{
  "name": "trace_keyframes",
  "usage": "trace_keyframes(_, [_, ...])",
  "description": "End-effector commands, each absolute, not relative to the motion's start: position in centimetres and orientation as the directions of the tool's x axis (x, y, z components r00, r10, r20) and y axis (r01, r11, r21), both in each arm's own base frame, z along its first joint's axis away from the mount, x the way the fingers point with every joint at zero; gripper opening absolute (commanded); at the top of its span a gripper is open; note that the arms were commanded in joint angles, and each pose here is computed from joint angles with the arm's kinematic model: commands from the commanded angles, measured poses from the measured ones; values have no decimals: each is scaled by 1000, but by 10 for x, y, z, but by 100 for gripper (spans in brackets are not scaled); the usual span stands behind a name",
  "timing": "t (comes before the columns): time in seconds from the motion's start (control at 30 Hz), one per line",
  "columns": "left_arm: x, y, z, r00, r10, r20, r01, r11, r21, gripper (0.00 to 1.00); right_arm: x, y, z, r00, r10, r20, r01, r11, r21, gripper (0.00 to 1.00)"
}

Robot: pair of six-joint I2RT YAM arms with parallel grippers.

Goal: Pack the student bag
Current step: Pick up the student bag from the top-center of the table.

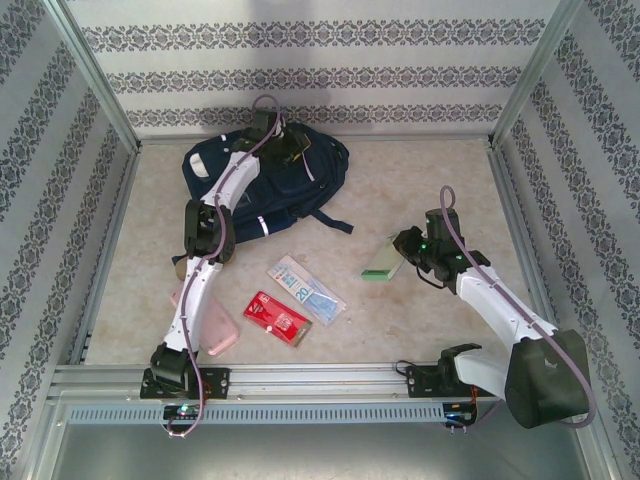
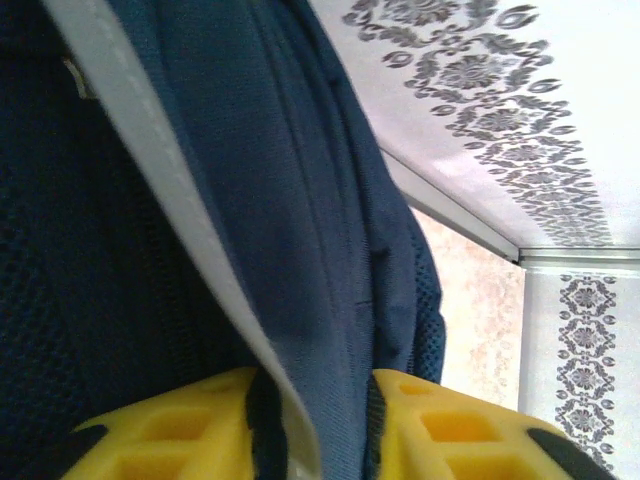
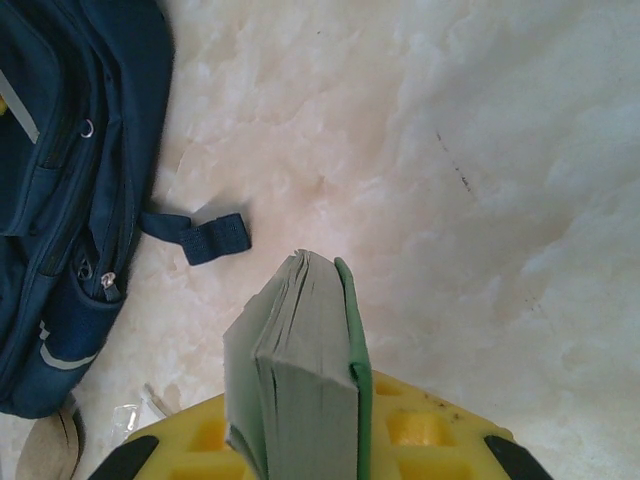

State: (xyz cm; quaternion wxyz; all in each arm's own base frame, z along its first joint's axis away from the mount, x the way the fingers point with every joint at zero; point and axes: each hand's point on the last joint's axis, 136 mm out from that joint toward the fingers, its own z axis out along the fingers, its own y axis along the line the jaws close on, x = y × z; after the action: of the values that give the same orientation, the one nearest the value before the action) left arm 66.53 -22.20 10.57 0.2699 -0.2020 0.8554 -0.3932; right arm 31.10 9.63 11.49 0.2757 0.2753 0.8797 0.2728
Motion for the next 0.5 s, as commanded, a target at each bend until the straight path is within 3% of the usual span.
trace_keyframes(0.0, [675, -222, 120, -754, -562, -341, -83, 596, -799, 25, 320, 92, 134, -667, 641, -380, 301, 698, 650, 0])
trace_keyframes(0.17, [674, -226, 126, -755, -551, -354, -65, 601, -797, 1, 318, 85, 141, -648, 643, -407, 304, 709, 636, 0])
trace_keyframes(0.47, [654, -279, 186, -779, -489, -393, 70, 555, -829, 0, 299, 45, 177, -535, 636, -556, 353, 767, 536, 0])
